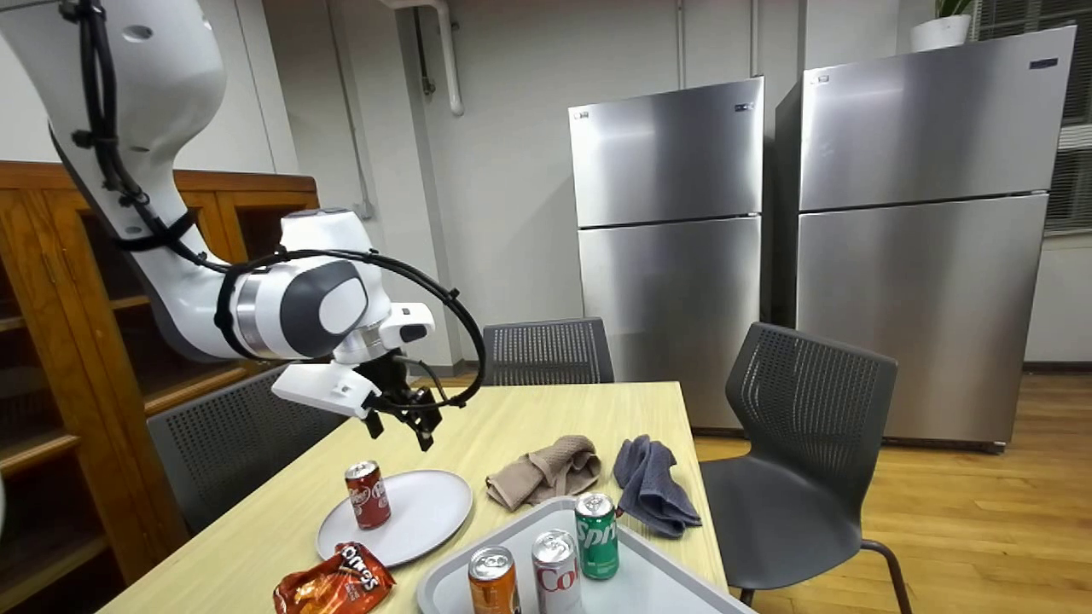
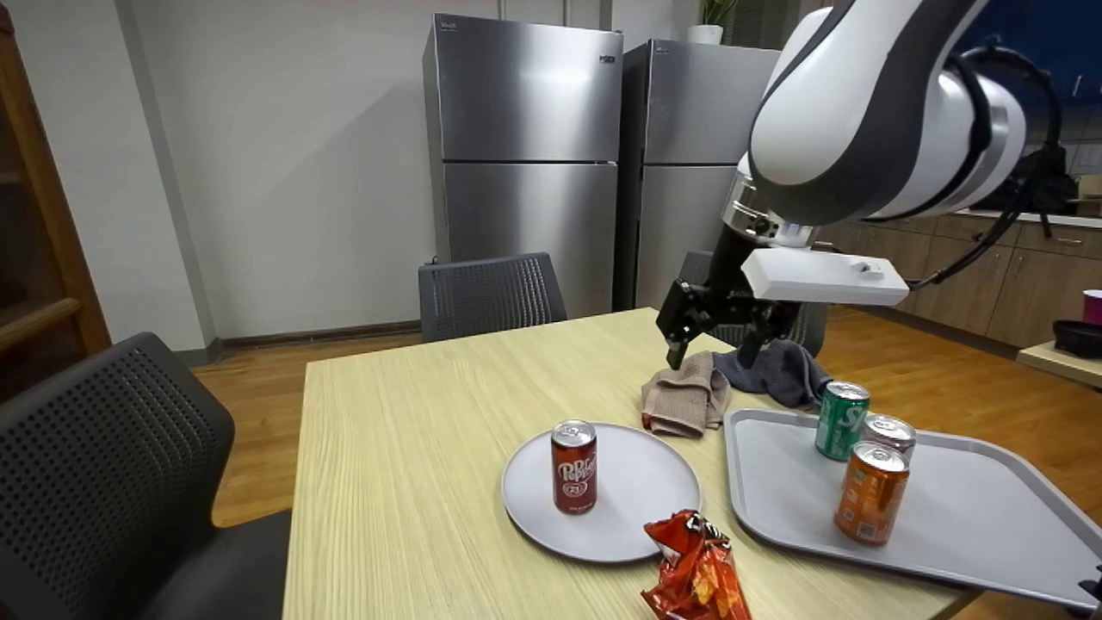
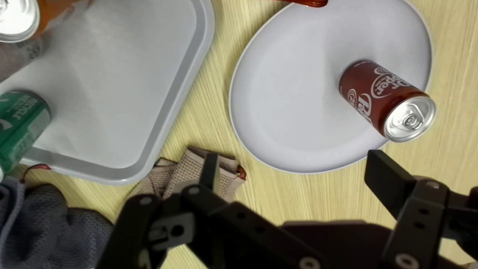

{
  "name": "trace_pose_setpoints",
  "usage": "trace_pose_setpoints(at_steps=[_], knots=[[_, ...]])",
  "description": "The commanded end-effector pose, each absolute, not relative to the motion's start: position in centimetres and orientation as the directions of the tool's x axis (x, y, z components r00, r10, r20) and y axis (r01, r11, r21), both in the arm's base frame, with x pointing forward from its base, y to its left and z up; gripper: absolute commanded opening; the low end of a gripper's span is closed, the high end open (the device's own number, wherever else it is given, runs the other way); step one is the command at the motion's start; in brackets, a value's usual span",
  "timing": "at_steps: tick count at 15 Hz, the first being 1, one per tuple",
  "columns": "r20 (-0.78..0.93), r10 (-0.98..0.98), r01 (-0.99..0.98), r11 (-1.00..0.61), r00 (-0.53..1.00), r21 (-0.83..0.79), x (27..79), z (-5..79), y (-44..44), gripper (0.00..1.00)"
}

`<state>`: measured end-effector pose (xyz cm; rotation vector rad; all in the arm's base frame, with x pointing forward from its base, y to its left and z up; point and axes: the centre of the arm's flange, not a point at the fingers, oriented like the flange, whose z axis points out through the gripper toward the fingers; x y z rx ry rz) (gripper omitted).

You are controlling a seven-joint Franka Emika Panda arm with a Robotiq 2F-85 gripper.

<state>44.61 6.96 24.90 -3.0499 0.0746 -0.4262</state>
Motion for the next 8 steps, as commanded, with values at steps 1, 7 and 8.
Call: trace_pose_setpoints(at_steps=[1,7,8], knots=[[0.252,-0.02,-0.001,-0.997,0.967,-0.072,46.7,24.5,8.3,1.0],[0.258,-0.016,0.002,-0.998,0.966,-0.07,46.0,23.8,9.3,1.0],[0.257,-0.017,0.002,-0.998,0.966,-0.07,46.1,23.8,9.3,1.0]])
